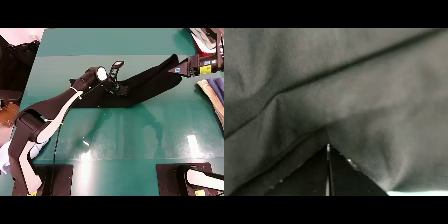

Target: Fold the shirts.

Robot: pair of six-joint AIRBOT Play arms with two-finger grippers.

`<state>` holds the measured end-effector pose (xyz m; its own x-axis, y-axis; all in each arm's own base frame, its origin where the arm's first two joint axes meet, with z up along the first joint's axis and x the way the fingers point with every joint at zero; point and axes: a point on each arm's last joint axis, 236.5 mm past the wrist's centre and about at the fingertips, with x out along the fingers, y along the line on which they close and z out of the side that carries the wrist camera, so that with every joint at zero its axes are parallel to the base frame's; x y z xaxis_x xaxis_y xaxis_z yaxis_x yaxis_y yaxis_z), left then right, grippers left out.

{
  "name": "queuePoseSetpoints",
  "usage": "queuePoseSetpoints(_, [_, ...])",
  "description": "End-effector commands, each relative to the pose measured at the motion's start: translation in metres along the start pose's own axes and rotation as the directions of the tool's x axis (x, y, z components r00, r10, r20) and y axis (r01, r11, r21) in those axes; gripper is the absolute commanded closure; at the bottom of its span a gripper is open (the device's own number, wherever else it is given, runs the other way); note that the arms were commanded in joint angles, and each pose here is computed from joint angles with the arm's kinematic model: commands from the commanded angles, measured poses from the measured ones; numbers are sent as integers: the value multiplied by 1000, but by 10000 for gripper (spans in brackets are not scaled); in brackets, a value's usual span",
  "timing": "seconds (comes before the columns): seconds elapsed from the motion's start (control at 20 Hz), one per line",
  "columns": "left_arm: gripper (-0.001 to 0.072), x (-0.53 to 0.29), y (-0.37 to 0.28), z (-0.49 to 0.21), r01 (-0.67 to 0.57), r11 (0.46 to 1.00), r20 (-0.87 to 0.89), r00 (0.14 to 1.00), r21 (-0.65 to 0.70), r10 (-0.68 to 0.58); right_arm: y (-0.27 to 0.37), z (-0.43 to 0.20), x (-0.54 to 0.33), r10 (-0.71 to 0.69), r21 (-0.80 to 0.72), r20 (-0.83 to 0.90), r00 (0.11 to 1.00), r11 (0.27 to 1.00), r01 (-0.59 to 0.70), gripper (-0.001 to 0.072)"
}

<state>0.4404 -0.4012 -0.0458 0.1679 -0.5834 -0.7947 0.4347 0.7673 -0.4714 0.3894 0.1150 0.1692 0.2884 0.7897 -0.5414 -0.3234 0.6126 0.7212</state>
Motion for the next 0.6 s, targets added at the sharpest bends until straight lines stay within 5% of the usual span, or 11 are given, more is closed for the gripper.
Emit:
queuePoseSetpoints(0.0, [685,0,3,0,-18,1000,-24,1000,20,18,31,-3,15,32,-47,-12,999,998,-33,697])
queuePoseSetpoints(0.2, [685,-45,11,22,-84,990,-20,996,111,87,61,6,34,58,-113,-28,998,992,-61,697])
queuePoseSetpoints(0.55, [685,-213,98,65,-240,971,132,963,9,236,130,41,97,141,-263,-62,988,953,-153,697])
